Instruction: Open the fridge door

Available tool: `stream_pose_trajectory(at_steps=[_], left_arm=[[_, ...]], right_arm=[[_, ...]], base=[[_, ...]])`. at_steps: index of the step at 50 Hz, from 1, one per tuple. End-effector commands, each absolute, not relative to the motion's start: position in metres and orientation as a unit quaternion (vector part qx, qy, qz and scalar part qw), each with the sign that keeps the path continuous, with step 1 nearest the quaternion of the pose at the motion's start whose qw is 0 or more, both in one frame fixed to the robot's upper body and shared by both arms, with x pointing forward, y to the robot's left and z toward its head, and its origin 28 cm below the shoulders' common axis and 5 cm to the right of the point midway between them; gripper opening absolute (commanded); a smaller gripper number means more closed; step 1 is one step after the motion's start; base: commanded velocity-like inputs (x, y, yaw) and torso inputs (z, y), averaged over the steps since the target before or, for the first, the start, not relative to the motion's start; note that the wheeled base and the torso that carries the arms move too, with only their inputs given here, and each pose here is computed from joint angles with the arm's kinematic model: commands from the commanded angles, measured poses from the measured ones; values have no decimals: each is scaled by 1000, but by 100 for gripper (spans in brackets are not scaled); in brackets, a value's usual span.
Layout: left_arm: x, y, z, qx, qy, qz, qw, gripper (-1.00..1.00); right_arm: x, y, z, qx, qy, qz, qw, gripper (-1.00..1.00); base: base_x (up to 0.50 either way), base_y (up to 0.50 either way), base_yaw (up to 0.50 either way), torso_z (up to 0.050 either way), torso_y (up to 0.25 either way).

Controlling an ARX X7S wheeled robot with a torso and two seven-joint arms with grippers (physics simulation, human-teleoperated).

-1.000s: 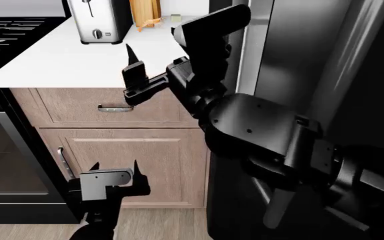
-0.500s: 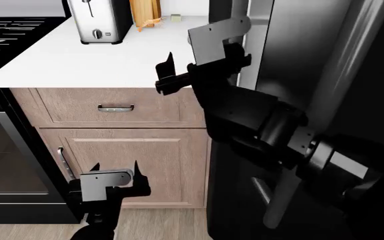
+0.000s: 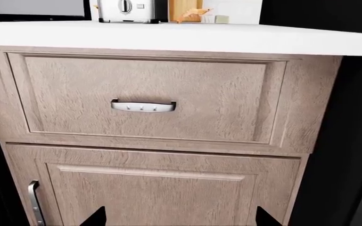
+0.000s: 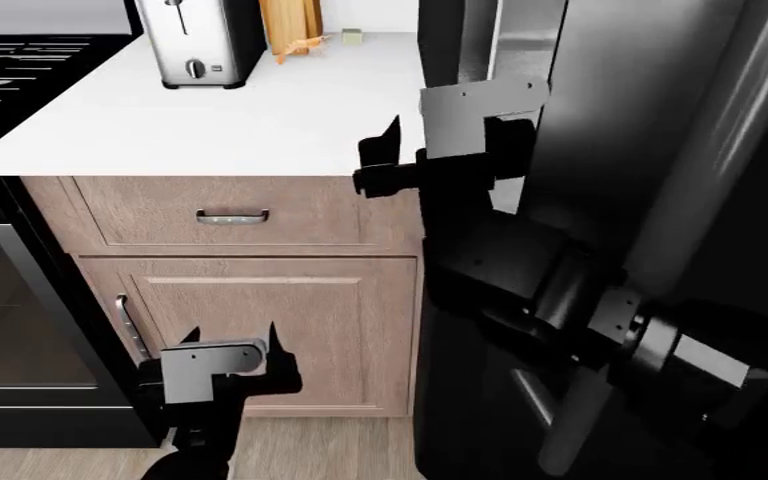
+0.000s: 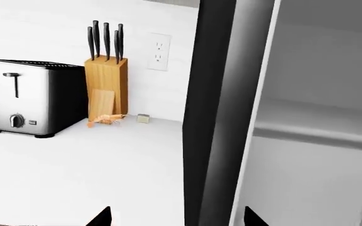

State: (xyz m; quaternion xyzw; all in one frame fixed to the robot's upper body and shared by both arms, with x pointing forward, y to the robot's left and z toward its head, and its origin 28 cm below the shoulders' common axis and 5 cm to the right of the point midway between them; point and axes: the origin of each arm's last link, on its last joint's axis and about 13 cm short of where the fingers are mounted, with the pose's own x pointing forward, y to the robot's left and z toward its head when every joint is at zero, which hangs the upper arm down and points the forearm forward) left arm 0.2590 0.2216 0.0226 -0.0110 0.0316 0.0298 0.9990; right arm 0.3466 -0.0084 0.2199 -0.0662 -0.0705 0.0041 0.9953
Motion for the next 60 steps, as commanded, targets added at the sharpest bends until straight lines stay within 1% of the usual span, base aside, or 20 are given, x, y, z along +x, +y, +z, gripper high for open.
stream_pose_trajectory(at_steps=[1, 3, 6, 9, 10, 12, 17, 22, 28, 33, 41, 48, 51, 53, 54, 55, 60], left_arm=[[257, 221, 21, -10, 33, 29, 999, 100], [252, 221, 21, -10, 33, 29, 999, 100], [243, 222, 20, -11, 33, 29, 999, 100], [241, 222, 20, -12, 32, 29, 999, 100], [241, 222, 20, -13, 33, 29, 999, 100], [242, 222, 19, -13, 33, 29, 999, 100], [241, 221, 17, -15, 34, 28, 999, 100], [231, 221, 16, -15, 34, 28, 999, 100], [231, 220, 14, -14, 36, 26, 999, 100], [237, 220, 15, -14, 35, 26, 999, 100], [235, 220, 15, -13, 36, 25, 999, 100], [232, 220, 13, -13, 37, 25, 999, 100], [242, 219, 15, -14, 38, 25, 999, 100], [246, 219, 15, -15, 38, 25, 999, 100], [247, 219, 15, -15, 38, 25, 999, 100], [249, 219, 15, -15, 39, 24, 999, 100], [247, 219, 15, -16, 39, 24, 999, 100]], right_arm=[[336, -24, 213, -74, -83, -75, 991, 100], [335, -24, 211, -114, -77, -112, 984, 100], [334, -23, 208, -129, -74, -129, 980, 100], [330, -25, 204, -122, -72, -141, 980, 100], [327, -30, 203, -117, -72, -177, 975, 100], [322, -34, 202, -107, -68, -204, 971, 100], [309, -36, 196, -109, -73, -221, 966, 100], [298, -39, 194, -119, -73, -240, 961, 100], [279, -43, 186, -91, -75, -273, 955, 100], [277, -45, 179, -66, -75, -287, 953, 100], [259, -51, 158, -33, -80, -345, 935, 100], [245, -45, 144, -30, -79, -363, 928, 100], [240, -51, 136, -31, -52, -409, 911, 100], [239, -52, 134, -28, -43, -409, 911, 100], [239, -54, 131, -33, -26, -429, 902, 100], [238, -56, 128, -27, -17, -429, 903, 100], [235, -66, 126, -37, -29, -481, 875, 100]], base=[[0, 0, 0, 0, 0], [0, 0, 0, 0, 0], [0, 0, 0, 0, 0], [0, 0, 0, 0, 0], [0, 0, 0, 0, 0], [0, 0, 0, 0, 0], [0, 0, 0, 0, 0], [0, 0, 0, 0, 0], [0, 0, 0, -3, 0], [0, 0, 0, -6, 0], [0, 0, 0, -5, 0], [0, 0, 0, -6, 0], [0, 0, 0, -3, 0], [0, 0, 0, -6, 0], [0, 0, 0, 0, 0], [0, 0, 0, 0, 0], [0, 0, 0, -4, 0]])
